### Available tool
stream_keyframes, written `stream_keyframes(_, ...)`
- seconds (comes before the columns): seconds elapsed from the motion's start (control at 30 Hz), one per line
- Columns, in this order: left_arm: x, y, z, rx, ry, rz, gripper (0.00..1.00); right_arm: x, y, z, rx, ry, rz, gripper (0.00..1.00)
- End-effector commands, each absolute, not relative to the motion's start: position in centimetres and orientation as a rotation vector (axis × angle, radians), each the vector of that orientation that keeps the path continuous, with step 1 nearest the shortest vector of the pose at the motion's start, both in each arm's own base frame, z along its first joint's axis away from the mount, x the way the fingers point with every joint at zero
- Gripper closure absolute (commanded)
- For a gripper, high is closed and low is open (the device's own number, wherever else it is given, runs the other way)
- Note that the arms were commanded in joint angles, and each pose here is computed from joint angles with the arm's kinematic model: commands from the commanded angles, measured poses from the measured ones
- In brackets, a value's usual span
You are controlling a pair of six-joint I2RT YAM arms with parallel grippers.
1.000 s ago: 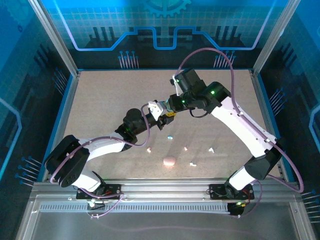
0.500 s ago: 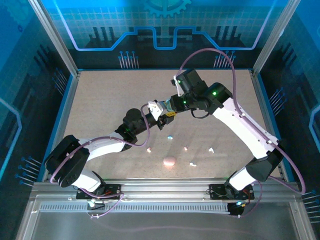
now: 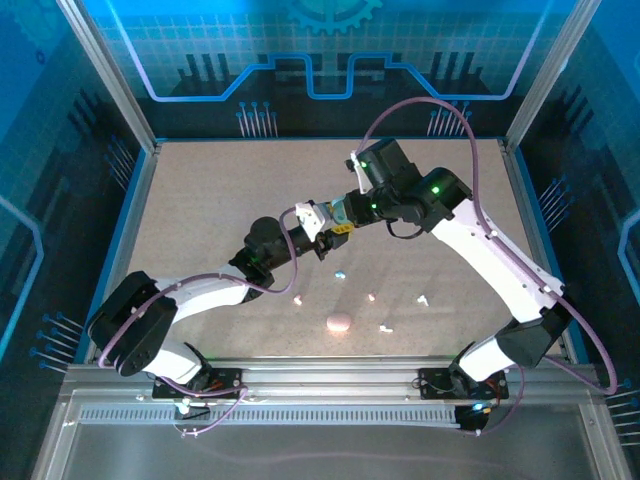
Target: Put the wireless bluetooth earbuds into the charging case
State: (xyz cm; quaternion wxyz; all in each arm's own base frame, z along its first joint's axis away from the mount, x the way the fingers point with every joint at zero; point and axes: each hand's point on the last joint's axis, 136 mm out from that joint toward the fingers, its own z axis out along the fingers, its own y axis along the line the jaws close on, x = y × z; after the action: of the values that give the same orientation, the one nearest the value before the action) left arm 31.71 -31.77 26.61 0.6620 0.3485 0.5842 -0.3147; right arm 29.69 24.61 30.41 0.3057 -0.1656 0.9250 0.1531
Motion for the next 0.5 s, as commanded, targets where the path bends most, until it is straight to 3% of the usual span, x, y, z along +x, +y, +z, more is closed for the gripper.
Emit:
stream_keyframes(0.0, 30.5, -31.6, 29.1, 0.794, 1.220, -0.742, 0.64, 29.5, 23.6, 30.5, -0.447, 2.444, 0.366, 0.82)
stream_keyframes(0.47, 29.9, -31.2, 30.2, 0.804, 1.196, -0.844, 0.65, 29.5, 23.1, 30.6, -0.491, 2.423, 0.331, 0.82)
